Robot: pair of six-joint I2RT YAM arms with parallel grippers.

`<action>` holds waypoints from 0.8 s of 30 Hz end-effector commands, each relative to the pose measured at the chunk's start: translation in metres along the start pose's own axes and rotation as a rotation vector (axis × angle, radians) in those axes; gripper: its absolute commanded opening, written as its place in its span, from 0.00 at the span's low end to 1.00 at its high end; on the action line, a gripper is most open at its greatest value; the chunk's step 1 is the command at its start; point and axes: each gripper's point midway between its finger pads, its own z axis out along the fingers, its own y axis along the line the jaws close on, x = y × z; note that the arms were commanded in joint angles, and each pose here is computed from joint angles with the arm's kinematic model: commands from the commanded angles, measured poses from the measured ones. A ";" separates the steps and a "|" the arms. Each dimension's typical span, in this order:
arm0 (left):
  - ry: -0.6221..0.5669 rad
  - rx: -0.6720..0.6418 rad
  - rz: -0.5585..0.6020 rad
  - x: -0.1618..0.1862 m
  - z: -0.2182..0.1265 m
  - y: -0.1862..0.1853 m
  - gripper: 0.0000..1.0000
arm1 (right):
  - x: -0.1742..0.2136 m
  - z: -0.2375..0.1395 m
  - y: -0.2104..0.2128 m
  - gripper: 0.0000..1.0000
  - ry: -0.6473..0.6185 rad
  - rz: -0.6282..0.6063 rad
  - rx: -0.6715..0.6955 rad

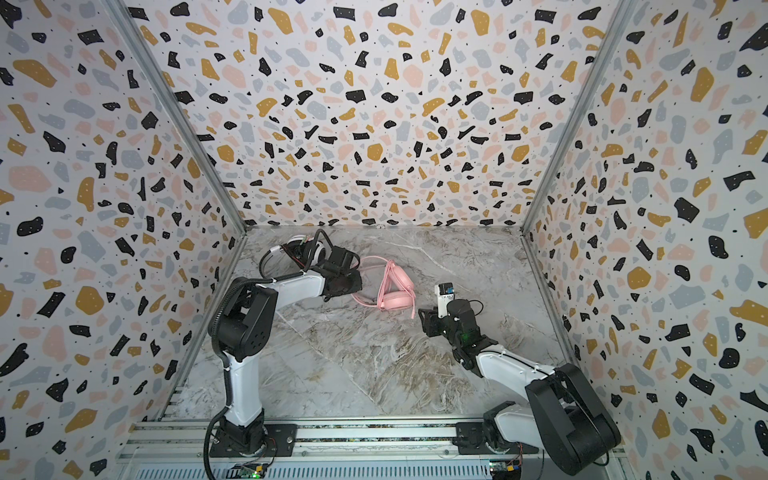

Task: Wrap the headphones
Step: 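Set the wrapped pink headset on the table with the left gripper and release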

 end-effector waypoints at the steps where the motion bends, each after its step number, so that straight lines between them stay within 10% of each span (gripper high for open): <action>1: -0.013 0.068 -0.024 -0.010 -0.001 -0.018 0.16 | -0.005 -0.003 -0.001 0.55 -0.026 0.008 0.003; 9: 0.005 0.082 -0.060 -0.008 -0.004 -0.020 0.32 | -0.004 -0.001 0.000 0.55 -0.018 0.011 -0.001; 12: -0.017 0.068 -0.041 -0.013 -0.011 -0.018 0.60 | -0.005 -0.001 0.001 0.55 -0.022 0.010 -0.005; 24: -0.045 0.035 0.006 0.001 -0.043 -0.001 0.62 | -0.004 -0.002 -0.002 0.55 -0.024 0.010 0.006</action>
